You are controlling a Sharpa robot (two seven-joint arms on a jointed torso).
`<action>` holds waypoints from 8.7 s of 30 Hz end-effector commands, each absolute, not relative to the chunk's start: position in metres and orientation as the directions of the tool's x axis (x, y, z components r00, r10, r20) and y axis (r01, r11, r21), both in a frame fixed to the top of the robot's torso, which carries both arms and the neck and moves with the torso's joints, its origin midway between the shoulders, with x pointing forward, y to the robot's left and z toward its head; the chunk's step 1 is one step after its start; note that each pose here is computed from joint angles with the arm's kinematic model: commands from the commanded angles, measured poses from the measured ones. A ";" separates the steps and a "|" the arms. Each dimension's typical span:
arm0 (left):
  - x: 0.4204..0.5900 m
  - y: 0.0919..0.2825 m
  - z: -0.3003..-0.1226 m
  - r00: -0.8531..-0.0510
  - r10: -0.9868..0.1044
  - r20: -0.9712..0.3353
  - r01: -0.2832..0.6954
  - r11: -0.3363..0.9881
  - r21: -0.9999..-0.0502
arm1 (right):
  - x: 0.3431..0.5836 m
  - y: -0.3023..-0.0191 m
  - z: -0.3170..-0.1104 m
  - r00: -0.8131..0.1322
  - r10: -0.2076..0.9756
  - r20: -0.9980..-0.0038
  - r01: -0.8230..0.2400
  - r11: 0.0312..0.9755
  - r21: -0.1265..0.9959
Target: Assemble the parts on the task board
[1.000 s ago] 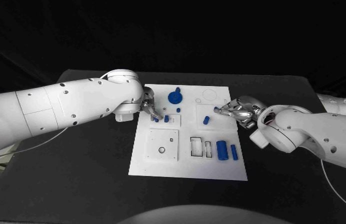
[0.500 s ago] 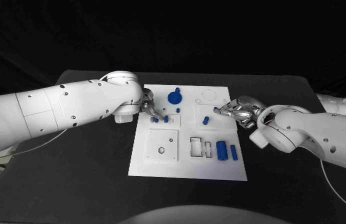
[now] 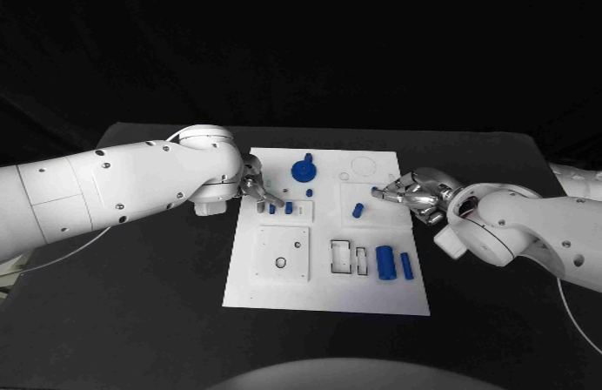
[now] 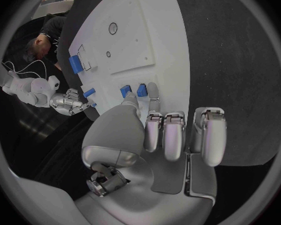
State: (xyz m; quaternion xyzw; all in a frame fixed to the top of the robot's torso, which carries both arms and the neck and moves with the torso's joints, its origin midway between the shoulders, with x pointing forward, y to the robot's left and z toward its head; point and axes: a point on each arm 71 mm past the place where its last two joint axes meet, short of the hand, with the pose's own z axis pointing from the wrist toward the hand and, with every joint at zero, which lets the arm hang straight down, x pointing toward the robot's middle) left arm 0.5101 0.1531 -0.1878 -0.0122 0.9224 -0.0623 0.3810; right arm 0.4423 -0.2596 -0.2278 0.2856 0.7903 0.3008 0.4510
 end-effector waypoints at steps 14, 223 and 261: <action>0.511 0.169 -0.175 -0.596 -0.249 -0.763 -0.046 0.960 -0.276 | 0.443 -0.259 -0.225 -0.404 0.729 -0.552 0.144 0.647 0.749; 0.515 0.084 -0.210 -0.185 0.171 -0.968 0.729 0.684 -0.019 | 0.442 -0.256 -0.220 -0.372 0.770 -0.518 0.113 0.591 0.799; 0.508 0.086 -0.196 -0.097 0.075 -0.992 0.770 0.638 -0.027 | 0.443 -0.257 -0.221 -0.373 0.769 -0.519 0.116 0.593 0.797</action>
